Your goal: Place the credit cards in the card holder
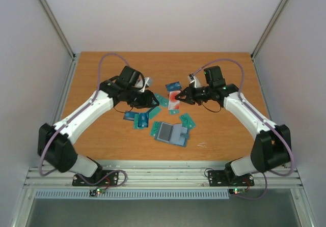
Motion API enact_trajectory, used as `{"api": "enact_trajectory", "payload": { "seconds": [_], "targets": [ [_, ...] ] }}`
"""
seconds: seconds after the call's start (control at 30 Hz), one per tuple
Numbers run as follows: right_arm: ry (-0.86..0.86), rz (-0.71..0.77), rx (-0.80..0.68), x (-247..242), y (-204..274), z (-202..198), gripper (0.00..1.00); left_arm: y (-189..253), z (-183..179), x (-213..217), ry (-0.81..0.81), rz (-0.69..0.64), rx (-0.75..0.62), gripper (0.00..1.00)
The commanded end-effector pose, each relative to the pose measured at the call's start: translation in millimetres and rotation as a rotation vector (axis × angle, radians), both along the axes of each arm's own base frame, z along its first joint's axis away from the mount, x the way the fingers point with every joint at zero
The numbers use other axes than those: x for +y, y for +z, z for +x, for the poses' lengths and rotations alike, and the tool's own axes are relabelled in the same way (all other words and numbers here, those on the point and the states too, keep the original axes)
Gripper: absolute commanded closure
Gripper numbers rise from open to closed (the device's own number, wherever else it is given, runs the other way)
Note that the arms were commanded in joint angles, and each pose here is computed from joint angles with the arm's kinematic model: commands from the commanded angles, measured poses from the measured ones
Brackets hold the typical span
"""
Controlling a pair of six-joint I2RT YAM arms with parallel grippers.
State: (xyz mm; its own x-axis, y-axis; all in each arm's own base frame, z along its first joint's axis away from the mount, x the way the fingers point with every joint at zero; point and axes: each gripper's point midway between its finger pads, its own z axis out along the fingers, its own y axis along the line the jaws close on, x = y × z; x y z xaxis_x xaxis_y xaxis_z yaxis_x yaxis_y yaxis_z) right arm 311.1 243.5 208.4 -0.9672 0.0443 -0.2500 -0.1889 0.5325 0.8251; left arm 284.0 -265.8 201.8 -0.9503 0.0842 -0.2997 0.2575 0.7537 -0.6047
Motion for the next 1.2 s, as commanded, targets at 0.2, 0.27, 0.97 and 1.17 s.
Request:
{"api": "enact_trajectory", "payload": {
  "seconds": [0.2,0.27,0.97,1.17],
  "targets": [
    [0.082,0.264,-0.079,4.8,87.9,-51.5,0.99,88.4,-44.3,-29.7,-0.134,-0.514,-0.109,0.62],
    [0.119,0.292,-0.085,6.1,97.7,-59.9,0.99,98.7,-49.5,-33.8,-0.157,-0.589,-0.098,0.62],
    [0.22,0.367,-0.144,14.7,133.4,-80.1,0.99,135.2,-61.6,-51.7,-0.241,-0.811,-0.069,1.0],
    [0.169,0.248,-0.109,6.5,113.5,-81.5,0.67,113.0,-56.9,-45.3,-0.152,-0.721,-0.035,1.0]
  ]
}}
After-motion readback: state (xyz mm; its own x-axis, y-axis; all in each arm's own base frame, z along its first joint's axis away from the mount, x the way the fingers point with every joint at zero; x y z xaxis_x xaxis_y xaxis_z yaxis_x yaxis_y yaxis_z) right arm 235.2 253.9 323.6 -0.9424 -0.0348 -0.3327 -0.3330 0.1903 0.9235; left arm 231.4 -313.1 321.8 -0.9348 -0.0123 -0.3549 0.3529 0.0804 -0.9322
